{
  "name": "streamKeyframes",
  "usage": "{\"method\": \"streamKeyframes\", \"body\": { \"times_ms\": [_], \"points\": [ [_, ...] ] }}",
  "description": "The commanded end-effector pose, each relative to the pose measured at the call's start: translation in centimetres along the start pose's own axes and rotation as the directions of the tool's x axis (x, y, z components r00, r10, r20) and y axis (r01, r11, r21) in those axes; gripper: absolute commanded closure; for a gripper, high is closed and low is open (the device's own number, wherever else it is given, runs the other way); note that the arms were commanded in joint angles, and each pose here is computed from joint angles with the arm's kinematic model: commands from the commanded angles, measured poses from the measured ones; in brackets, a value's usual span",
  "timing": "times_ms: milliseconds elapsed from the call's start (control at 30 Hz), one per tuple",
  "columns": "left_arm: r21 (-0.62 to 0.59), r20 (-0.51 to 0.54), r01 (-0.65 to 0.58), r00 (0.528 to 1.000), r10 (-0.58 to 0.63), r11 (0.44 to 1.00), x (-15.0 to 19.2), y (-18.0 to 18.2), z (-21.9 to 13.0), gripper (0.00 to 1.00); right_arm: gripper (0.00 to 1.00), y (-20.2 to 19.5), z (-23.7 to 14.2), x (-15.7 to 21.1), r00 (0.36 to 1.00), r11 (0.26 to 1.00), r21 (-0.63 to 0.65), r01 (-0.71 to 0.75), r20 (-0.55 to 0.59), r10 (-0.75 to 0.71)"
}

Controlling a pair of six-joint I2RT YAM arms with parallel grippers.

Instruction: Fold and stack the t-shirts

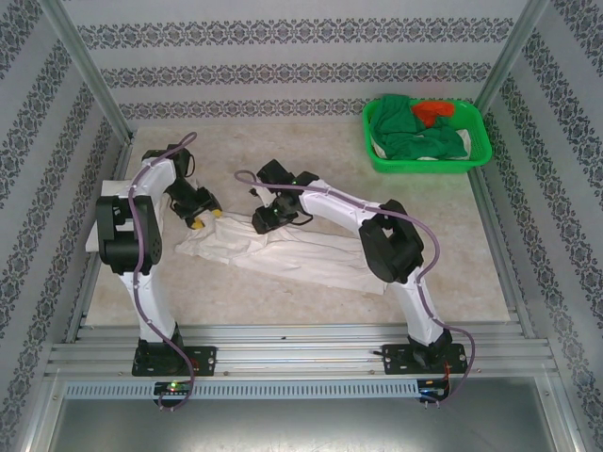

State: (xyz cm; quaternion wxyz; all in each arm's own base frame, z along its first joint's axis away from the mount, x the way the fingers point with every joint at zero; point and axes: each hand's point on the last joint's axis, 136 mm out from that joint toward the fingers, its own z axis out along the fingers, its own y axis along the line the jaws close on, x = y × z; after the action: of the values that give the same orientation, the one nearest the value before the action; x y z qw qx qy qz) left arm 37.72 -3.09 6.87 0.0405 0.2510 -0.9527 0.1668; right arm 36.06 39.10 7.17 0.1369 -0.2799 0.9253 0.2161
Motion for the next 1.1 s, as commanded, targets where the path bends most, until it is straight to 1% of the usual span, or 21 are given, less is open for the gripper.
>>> {"method": "streamKeyframes", "body": {
  "times_ms": [0,33,100,167,200,267,300,333,367,400,433,533,600,667,733,833,900,967,1067],
  "points": [
    [-0.048,0.090,-0.084,0.992,0.089,0.995,-0.1,-0.6,-3.0,0.18,0.40,1.3,-3.8,-2.0,0.992,0.999,-0.031,0.043,0.120,-0.039],
    [-0.056,0.104,-0.082,0.991,0.088,0.995,0.2,-0.6,-3.7,0.16,0.39,1.6,-4.4,-2.2,0.989,0.998,-0.041,0.053,0.142,-0.046],
    [-0.065,0.129,-0.047,0.990,0.055,0.997,1.5,-0.7,-5.0,0.15,0.39,2.9,-5.1,-2.2,0.982,0.991,-0.101,0.093,0.174,-0.074],
    [-0.058,0.146,-0.011,0.989,0.019,0.998,3.2,-1.0,-5.5,0.15,0.39,3.9,-4.8,-1.7,0.981,0.981,-0.142,0.132,0.164,-0.108],
    [-0.043,0.155,0.008,0.988,-0.001,0.999,4.1,-1.3,-5.5,0.19,0.41,4.2,-4.3,-1.1,0.983,0.978,-0.149,0.145,0.131,-0.126],
    [0.016,0.132,0.048,0.990,-0.049,0.999,5.7,-2.1,-4.8,0.34,0.48,4.7,-3.3,-0.6,0.984,0.975,-0.149,0.164,0.092,-0.152],
    [0.065,0.112,0.056,0.992,-0.063,0.996,6.2,-2.9,-4.2,0.43,0.54,4.8,-2.7,-0.5,0.985,0.976,-0.149,0.159,0.085,-0.148],
    [0.073,0.102,0.050,0.993,-0.058,0.996,6.2,-3.1,-3.8,0.52,0.61,4.7,-2.1,-0.6,0.988,0.978,-0.152,0.141,0.086,-0.129],
    [0.054,0.092,0.057,0.994,-0.062,0.997,6.0,-2.8,-3.5,0.60,0.66,4.5,-1.5,-0.6,0.991,0.981,-0.154,0.121,0.081,-0.109],
    [0.042,0.082,0.049,0.995,-0.052,0.998,5.6,-2.9,-3.1,0.69,0.68,4.3,-0.8,-0.5,0.993,0.982,-0.154,0.106,0.073,-0.096],
    [0.041,0.068,0.037,0.997,-0.040,0.998,5.0,-3.1,-2.4,0.75,0.69,4.0,-0.1,-0.2,0.994,0.984,-0.147,0.098,0.054,-0.091],
    [0.029,0.001,0.030,1.000,-0.030,0.999,4.0,-3.2,0.2,0.75,0.70,2.7,1.5,0.9,0.996,0.989,-0.120,0.086,-0.017,-0.088],
    [-0.026,-0.022,0.014,1.000,-0.014,1.000,3.4,-2.2,1.8,0.74,0.70,2.4,1.6,1.2,0.994,0.987,-0.119,0.107,-0.023,-0.110],
    [-0.074,-0.037,-0.016,0.999,0.014,0.997,2.8,-1.1,3.1,0.74,0.68,2.2,0.7,1.0,0.992,0.988,-0.096,0.124,-0.002,-0.124],
    [-0.095,-0.057,-0.034,0.998,0.029,0.995,2.4,-0.6,4.2,0.73,0.60,1.6,-0.6,0.8,0.995,0.992,-0.080,0.100,0.036,-0.097],
    [-0.115,-0.073,-0.057,0.996,0.048,0.992,1.1,-0.4,5.5,0.71,0.48,-0.4,-3.2,0.7,0.994,0.999,-0.041,0.008,0.112,-0.003],
    [-0.130,-0.065,-0.069,0.996,0.061,0.989,-0.1,-0.5,6.0,0.71,0.44,-2.2,-4.4,1.9,0.990,0.999,0.009,-0.053,0.128,0.052],
    [-0.147,-0.053,-0.084,0.996,0.077,0.986,-1.7,-0.8,6.3,0.69,0.43,-4.0,-5.5,3.1,0.986,0.993,0.055,-0.106,0.138,0.097],
    [-0.162,-0.026,-0.105,0.994,0.102,0.981,-5.1,-1.9,6.7,0.63,0.43,-6.1,-6.9,5.2,0.977,0.980,0.106,-0.169,0.152,0.152]
  ]
}}
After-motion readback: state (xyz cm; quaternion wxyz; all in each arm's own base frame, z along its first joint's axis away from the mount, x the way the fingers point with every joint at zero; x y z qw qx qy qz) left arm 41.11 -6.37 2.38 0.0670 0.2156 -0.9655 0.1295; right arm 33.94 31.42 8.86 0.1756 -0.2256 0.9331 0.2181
